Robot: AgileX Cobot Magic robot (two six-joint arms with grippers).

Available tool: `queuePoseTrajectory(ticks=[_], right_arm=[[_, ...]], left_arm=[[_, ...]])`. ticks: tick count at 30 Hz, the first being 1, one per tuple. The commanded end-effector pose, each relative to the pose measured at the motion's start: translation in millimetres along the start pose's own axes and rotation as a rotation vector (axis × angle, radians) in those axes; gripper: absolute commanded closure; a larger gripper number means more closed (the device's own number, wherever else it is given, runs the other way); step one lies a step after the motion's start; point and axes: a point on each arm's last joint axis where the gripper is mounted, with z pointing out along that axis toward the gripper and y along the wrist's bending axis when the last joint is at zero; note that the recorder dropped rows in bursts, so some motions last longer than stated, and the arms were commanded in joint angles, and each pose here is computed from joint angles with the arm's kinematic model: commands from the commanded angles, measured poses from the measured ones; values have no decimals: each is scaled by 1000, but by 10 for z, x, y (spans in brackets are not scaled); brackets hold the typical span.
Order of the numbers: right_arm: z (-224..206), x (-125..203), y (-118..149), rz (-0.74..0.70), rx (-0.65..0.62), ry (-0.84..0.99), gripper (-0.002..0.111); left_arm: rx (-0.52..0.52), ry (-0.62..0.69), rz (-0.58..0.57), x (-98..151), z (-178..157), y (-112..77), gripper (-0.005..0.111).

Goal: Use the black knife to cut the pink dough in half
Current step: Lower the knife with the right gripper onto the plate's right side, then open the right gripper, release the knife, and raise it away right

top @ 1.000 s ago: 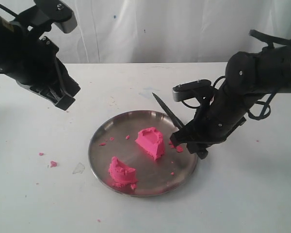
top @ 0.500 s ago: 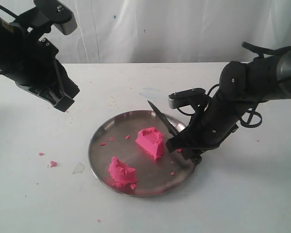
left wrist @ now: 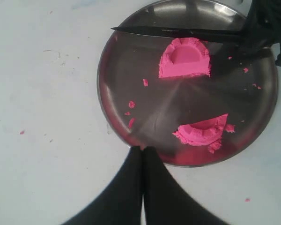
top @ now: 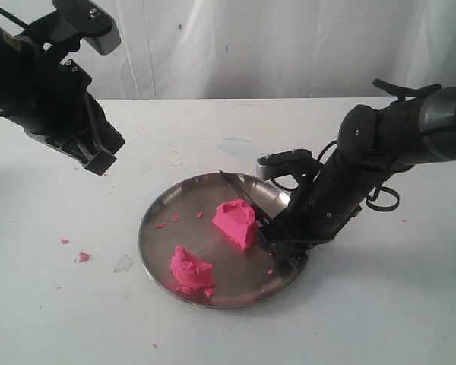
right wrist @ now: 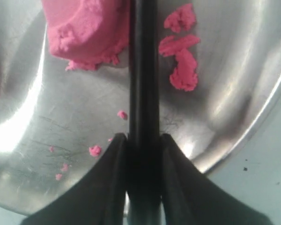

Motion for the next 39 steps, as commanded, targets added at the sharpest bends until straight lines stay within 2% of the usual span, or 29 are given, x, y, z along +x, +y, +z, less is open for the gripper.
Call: queuePoseTrajectory(ticks=[1,3,7,14,19,26,29,31,33,37,39], right_arm=[[31,5,-27,1,-2,8,108],[31,8,-25,1,-4,11,106],[31,10,-25,1,-5,13,91],[31,2,-28,1,-1,4,83],[31,1,-27,3,-2,4,71],[-223,-130,3,-50,27,-69,70],[-452,-202,-4,-135,98,-112,70],[-596,-217,-59,-194,183,-144,70],[-725,-218,-209,-193,310,-164,70],[-914,-121,-679,-3,558,-163,72],[-981,-2,-908,149,622,-165,82]], left_arm=[[16,4,-16,14,-11,-31,107],[16,4,-16,14,-11,-31,107],[16,4,-16,14,-11,-31,107],[16,4,-16,14,-11,-31,107],[16,4,-16,14,-11,-31,107],[16,4,-16,14,-11,-31,107],[16,4,-16,14,-11,-31,107],[16,4,-16,14,-11,-31,107],[16,4,-16,14,-11,-31,107],[15,5,-14,14,-11,-30,107],[15,5,-14,14,-11,-30,107]])
